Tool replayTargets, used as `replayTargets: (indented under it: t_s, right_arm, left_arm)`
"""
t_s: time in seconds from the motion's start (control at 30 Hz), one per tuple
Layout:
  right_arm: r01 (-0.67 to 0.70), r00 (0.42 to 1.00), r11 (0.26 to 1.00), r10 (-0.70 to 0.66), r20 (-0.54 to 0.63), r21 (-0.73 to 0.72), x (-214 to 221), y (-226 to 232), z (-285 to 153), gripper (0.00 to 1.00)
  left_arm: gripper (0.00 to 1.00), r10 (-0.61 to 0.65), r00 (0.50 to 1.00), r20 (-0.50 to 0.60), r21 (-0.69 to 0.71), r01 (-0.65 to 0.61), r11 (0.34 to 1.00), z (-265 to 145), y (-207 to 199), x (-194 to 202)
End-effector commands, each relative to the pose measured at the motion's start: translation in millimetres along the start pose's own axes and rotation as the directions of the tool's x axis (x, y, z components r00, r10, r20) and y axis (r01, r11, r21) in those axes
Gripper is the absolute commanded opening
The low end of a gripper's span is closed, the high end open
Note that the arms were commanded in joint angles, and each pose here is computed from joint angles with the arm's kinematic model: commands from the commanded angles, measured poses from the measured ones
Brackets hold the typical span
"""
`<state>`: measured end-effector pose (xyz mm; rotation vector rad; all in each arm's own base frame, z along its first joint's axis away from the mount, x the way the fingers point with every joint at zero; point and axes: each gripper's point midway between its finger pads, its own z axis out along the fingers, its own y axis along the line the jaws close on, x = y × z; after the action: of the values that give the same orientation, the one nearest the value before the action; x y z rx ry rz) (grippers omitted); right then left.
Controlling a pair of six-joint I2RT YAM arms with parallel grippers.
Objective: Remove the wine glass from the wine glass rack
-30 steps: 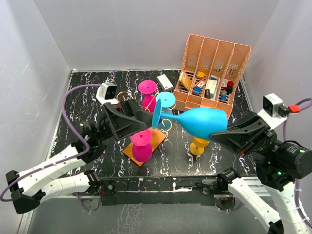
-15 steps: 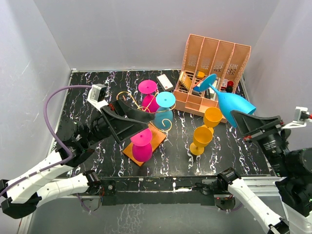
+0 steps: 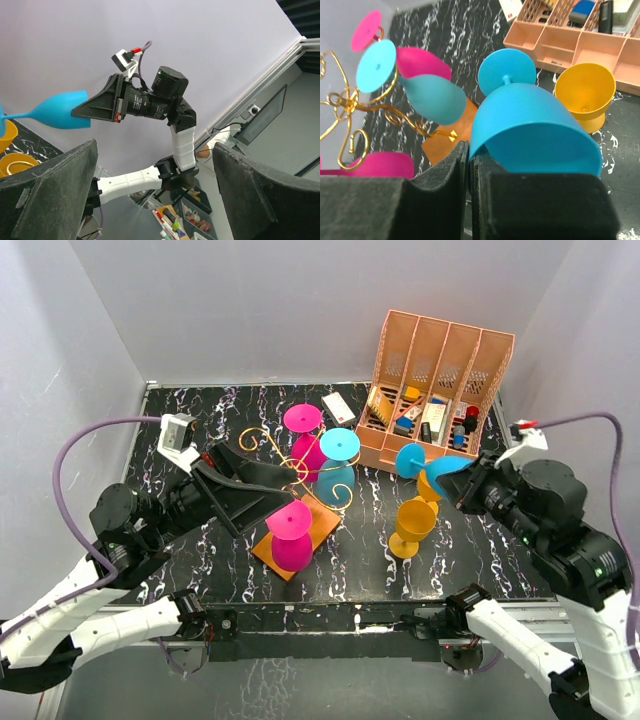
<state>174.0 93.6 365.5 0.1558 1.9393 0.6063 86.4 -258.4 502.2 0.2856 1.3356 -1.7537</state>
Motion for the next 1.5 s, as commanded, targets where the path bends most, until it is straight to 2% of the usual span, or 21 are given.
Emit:
replayTargets:
  t_s: [0.0, 0.23, 0.53, 0.7, 1.0, 1.47]
  right_arm:
    - [0.102, 0.991, 0.991, -0.108, -0.076, -0.086, 2, 17, 5, 0.08]
    - [0.154, 0.964, 0.980, -0.176, -0.197, -0.125, 16, 25, 35, 0.08]
    - [0.201, 0.909, 0.974, -0.225, -0.351, -0.102, 42, 16, 84, 0.08]
    - [0.221, 0.885, 0.971, -0.240, -0.398, -0.094, 53, 10, 106, 0.08]
    - [0.256, 0.819, 0.966, -0.238, -0.522, -0.038, 77, -8, 138, 0.08]
    - [0.352, 0.761, 0.933, -0.243, -0.601, 0.069, 89, -38, 172, 0.08]
  left_arm:
    - [0.96, 0.062, 0.997, 0.043, -0.027, -0.061, 0.998, -15, -12, -19]
    - [0.96, 0.120, 0.990, 0.078, -0.159, -0.106, 0.982, -44, -5, -35]
    - [0.96, 0.161, 0.983, 0.089, -0.389, -0.115, 0.914, -92, 20, -46]
    - [0.96, 0.150, 0.985, 0.085, -0.468, -0.094, 0.879, -111, 32, -44]
    - [0.96, 0.127, 0.987, 0.101, -0.526, -0.055, 0.849, -136, 41, -41]
    - [0.97, 0.120, 0.988, 0.100, -0.533, -0.048, 0.845, -141, 44, -38]
